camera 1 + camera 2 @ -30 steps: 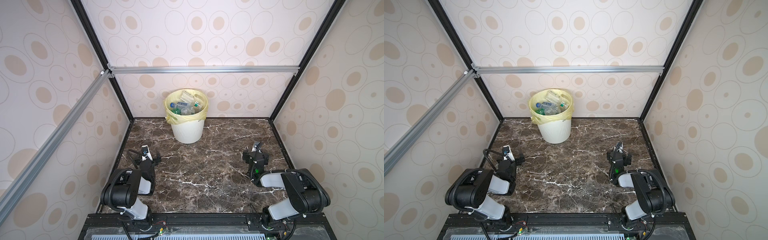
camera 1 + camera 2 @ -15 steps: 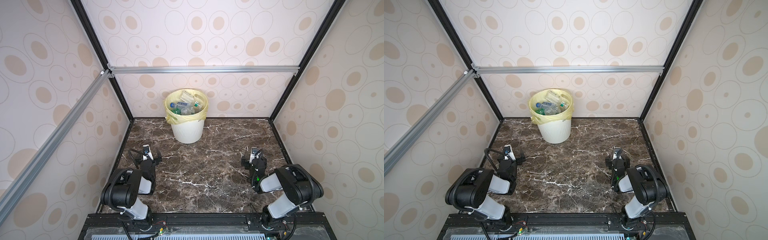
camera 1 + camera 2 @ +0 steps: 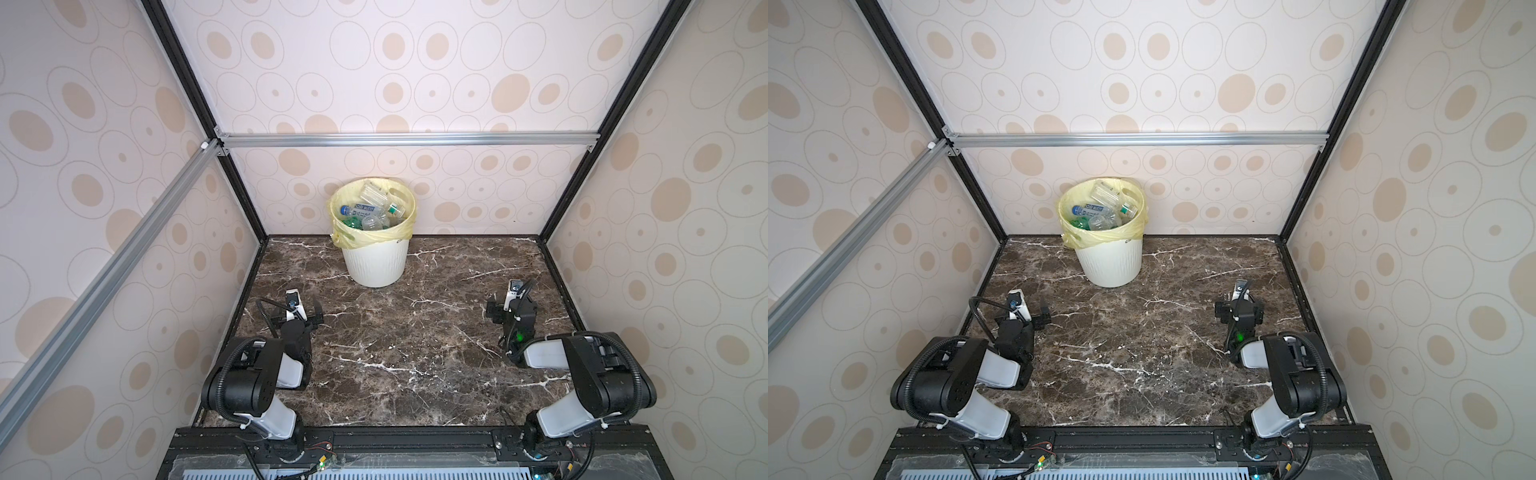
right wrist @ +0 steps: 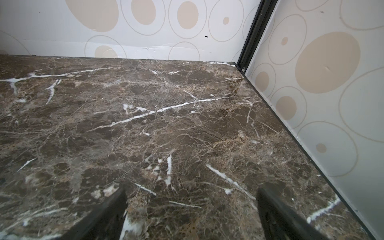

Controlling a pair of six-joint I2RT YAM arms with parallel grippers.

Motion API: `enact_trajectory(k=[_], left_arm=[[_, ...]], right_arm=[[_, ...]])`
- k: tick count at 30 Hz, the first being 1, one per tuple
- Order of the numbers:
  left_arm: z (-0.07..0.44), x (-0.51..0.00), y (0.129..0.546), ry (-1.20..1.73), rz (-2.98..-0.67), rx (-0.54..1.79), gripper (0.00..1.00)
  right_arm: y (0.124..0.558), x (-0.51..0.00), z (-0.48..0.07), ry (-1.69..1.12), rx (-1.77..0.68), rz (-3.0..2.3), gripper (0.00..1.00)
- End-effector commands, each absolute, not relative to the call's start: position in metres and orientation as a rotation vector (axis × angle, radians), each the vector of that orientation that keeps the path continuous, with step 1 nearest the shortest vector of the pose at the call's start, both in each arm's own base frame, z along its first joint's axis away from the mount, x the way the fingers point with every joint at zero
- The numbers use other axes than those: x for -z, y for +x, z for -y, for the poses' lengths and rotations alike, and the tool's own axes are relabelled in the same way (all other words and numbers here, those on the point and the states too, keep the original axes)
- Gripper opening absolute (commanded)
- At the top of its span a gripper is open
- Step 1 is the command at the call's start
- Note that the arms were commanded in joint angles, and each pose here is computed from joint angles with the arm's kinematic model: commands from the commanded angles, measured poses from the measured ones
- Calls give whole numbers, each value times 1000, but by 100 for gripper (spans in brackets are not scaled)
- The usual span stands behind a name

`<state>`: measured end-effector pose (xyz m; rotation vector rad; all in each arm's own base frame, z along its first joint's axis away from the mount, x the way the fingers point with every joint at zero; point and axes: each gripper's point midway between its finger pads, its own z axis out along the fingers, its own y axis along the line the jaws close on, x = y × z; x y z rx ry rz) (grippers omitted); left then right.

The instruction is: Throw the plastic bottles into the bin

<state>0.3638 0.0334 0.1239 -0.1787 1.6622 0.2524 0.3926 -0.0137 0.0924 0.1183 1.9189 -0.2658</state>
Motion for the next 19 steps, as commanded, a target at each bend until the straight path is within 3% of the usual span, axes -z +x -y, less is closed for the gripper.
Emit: enact_trajectory(k=[1, 19], left_arm=[[-33, -133, 368, -171, -1630, -269, 99], [-33, -133, 369, -167, -1635, -258, 99]], right_arm=[[392, -92, 13, 123, 257, -1924, 100], [392, -92, 13, 121, 255, -1924, 100]])
